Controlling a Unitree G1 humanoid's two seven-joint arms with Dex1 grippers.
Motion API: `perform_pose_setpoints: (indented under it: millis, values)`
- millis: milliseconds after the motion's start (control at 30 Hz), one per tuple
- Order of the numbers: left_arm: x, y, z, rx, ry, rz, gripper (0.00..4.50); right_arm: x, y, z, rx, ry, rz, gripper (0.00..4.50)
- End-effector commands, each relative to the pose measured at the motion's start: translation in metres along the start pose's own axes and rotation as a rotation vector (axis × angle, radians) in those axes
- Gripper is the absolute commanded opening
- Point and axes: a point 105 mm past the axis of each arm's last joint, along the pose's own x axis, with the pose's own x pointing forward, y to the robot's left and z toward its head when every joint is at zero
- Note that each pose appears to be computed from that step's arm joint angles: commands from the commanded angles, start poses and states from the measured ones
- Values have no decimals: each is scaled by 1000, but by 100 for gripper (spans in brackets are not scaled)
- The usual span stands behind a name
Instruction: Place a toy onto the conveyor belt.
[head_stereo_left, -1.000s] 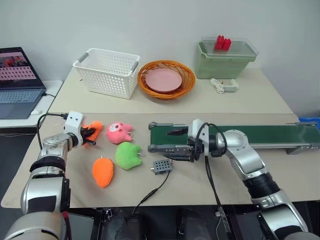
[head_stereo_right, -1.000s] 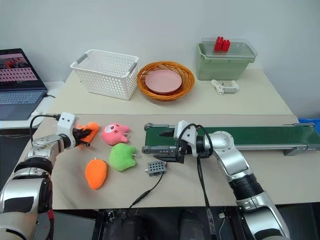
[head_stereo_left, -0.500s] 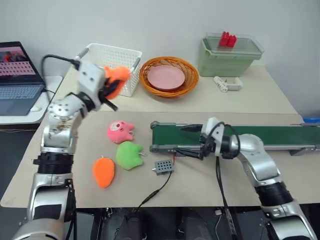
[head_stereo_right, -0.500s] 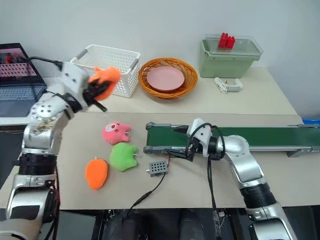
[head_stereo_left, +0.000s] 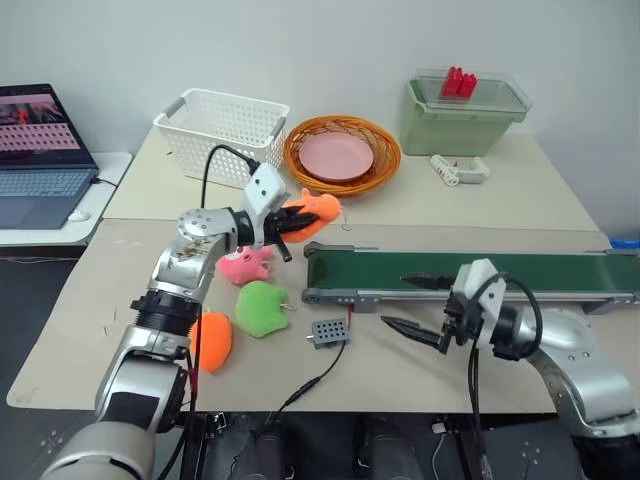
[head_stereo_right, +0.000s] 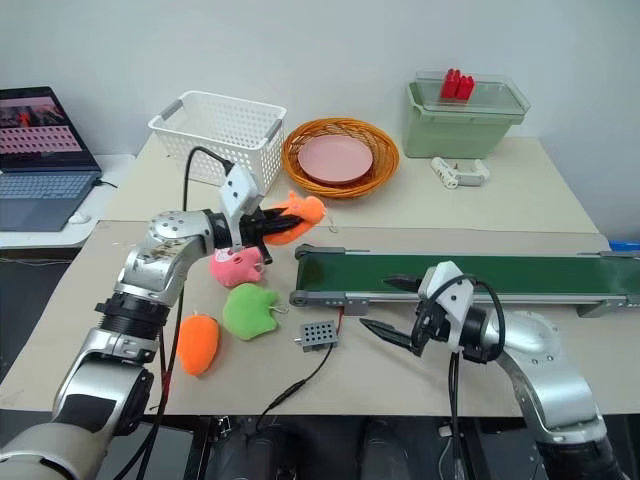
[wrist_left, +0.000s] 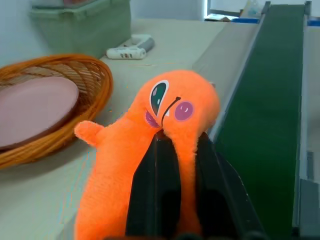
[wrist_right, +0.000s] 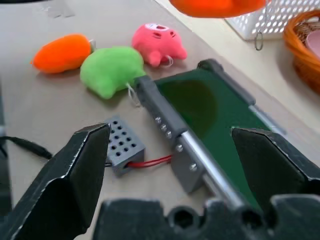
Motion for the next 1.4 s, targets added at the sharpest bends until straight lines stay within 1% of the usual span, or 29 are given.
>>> perform_pose_setpoints:
  millis: [33, 167, 300, 467, 567, 633, 667, 700, 733, 767, 900, 1200, 1400]
  values:
    - [14, -9, 6, 15, -16, -83, 6, -6, 2, 5, 4, -34, -56, 450]
    - [24, -29, 0, 3, 9, -195, 6, -3, 9, 2, 33, -49, -72, 450]
    - [28, -39, -9, 25, 62, -253, 6, 0, 13, 3, 38, -56, -78, 450]
    - [33, -37, -24, 107, 150, -240, 6, 1, 11, 6, 32, -67, -88, 450]
    - [37, -34, -27, 134, 162, -226, 6, 2, 11, 8, 28, -73, -91, 450]
    - [38, -35, -25, 127, 149, -229, 85, 3, 11, 8, 28, -75, -93, 450]
    - [39, -35, -25, 128, 147, -231, 115, 3, 11, 8, 29, -74, -93, 450]
    - [39, -36, -25, 134, 149, -234, 128, 3, 11, 7, 29, -74, -92, 450]
    - [40, -36, -26, 137, 149, -231, 174, 3, 11, 7, 30, -73, -91, 450]
    - [40, -35, -25, 137, 144, -223, 202, 4, 12, 7, 31, -74, -89, 450]
    - [42, -30, -18, 127, 112, -193, 344, 5, 12, 6, 34, -70, -84, 450]
    - [40, -14, -2, 116, 65, -102, 344, 10, 12, 4, 39, -70, -72, 450]
    - [39, -11, 4, 105, 44, -79, 344, 12, 10, 3, 38, -71, -70, 450]
